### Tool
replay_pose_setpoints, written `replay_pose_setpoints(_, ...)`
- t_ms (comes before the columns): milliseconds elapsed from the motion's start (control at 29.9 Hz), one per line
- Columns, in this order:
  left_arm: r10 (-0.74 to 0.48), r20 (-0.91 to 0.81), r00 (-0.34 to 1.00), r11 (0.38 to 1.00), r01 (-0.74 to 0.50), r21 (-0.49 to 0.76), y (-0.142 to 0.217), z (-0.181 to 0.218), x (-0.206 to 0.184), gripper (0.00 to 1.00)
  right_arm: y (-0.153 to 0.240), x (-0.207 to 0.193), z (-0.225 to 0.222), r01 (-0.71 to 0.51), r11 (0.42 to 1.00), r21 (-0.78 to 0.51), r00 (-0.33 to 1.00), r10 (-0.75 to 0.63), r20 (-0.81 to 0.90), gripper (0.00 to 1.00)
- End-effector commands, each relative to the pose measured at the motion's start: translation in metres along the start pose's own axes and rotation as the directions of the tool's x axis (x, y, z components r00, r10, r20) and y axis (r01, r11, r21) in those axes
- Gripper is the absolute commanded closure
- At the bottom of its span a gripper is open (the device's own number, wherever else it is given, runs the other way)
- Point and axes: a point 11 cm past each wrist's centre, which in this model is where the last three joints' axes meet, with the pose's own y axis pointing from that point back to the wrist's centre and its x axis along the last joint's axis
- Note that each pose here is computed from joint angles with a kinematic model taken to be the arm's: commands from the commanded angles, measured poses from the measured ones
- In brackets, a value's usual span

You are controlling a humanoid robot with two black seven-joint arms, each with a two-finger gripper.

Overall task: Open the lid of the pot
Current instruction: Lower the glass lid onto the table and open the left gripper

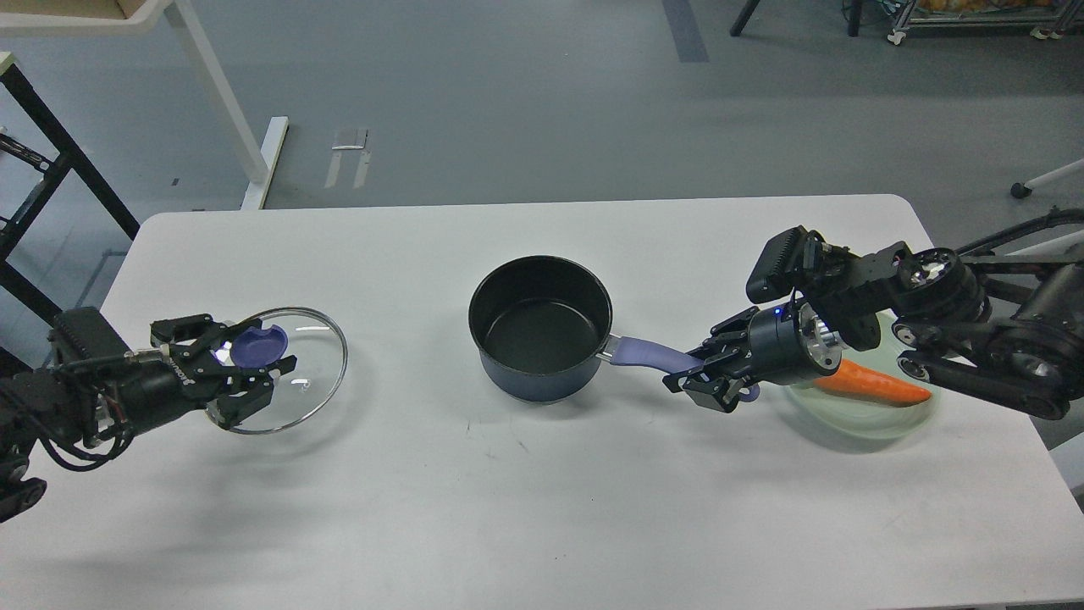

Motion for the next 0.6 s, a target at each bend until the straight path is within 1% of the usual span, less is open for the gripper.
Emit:
replay_pose_setpoints(0, -0.009, -0.006, 1.000, 1.000, 0.009, 0.003, -0.001, 0.001, -0.005, 0.58, -0.001, 0.000, -0.001, 0.001, 1.000, 0.004, 1.000, -0.001, 0.000, 0.66)
replay_pose_setpoints(100, -0.022, -0.016, 1.000, 1.000, 0.023, 0.005, -0.004, 0.004, -0.015, 0.55, -0.002, -0.001, -0.001, 0.002, 1.000, 0.005, 1.000, -0.002, 0.002, 0.66)
replay_pose_setpoints(268, -0.024, -0.016, 1.000, 1.000, 0.024, 0.004, -0.005, 0.005, -0.016, 0.50, -0.002, -0.001, -0.001, 0.002, 1.000, 0.005, 1.000, -0.002, 0.002, 0.66)
replay_pose_setpoints(368, -0.024, -0.017, 1.000, 1.000, 0.024, 0.004, -0.005, 0.004, -0.016, 0.42, -0.002, -0.001, -0.001, 0.002, 1.000, 0.005, 1.000, -0.002, 0.002, 0.66)
replay_pose_setpoints(569, -0.034, -0.026, 0.999, 0.999, 0.034, 0.002, -0.003, 0.007, -0.022, 0.29, -0.003, -0.002, -0.002, 0.003, 1.000, 0.007, 1.000, -0.003, 0.002, 0.66)
